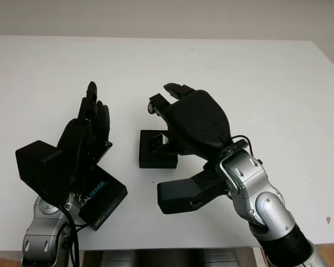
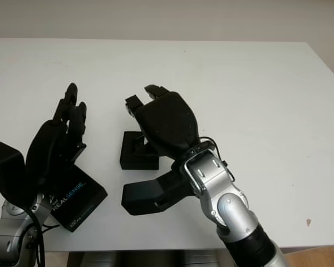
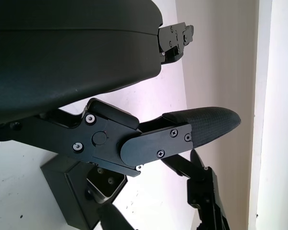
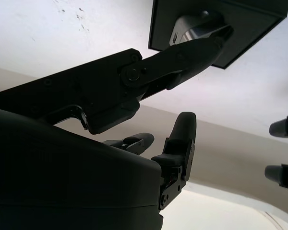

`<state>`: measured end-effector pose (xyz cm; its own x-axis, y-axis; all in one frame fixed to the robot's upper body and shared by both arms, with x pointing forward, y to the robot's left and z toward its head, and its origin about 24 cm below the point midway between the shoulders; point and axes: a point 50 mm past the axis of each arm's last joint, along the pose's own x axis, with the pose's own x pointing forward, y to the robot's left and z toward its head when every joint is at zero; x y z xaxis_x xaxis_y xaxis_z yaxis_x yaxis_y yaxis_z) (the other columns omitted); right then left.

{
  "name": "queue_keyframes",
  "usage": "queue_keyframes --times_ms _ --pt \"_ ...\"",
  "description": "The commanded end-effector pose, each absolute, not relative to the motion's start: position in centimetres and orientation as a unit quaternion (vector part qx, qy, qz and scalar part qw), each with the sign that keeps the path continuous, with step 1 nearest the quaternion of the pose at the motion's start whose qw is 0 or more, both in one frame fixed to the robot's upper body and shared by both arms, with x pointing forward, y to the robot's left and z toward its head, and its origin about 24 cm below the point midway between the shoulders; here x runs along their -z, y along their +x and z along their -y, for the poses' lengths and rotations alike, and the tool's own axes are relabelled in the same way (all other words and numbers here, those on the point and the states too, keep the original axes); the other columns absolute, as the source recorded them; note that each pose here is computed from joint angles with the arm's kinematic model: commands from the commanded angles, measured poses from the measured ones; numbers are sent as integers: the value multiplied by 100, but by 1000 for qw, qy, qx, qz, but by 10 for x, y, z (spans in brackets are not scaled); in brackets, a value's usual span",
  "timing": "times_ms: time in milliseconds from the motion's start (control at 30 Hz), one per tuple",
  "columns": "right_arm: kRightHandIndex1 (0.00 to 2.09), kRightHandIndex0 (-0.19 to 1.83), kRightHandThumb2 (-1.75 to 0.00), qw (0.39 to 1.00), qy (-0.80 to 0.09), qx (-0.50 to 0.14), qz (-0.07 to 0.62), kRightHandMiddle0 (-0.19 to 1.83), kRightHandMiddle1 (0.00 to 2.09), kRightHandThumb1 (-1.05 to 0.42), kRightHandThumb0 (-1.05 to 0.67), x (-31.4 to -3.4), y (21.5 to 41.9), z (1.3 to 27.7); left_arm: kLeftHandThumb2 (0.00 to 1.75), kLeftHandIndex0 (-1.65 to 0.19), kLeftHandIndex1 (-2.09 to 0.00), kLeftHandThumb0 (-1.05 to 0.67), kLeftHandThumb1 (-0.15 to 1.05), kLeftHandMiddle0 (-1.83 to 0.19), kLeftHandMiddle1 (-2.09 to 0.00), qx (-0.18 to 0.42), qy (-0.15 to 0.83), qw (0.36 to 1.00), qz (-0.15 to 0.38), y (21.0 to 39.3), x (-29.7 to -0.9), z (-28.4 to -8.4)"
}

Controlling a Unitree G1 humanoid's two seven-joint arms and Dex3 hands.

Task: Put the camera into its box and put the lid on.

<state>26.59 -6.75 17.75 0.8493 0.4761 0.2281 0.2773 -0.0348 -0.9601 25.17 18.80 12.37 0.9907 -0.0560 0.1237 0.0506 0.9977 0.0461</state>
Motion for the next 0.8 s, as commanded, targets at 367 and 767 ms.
queue_keyframes --times_ms 367,767 --pt "6 45 -5 637 -729 -87 236 13 132 -99 -82 -171 263 66 66 18 -5 -80 105 17 -6 24 25 997 72 252 -127 -190" --pt "7 48 -5 635 -730 -81 240 10 146 -98 -80 -163 265 66 66 18 -5 -80 105 17 -6 24 26 997 68 251 -127 -190"
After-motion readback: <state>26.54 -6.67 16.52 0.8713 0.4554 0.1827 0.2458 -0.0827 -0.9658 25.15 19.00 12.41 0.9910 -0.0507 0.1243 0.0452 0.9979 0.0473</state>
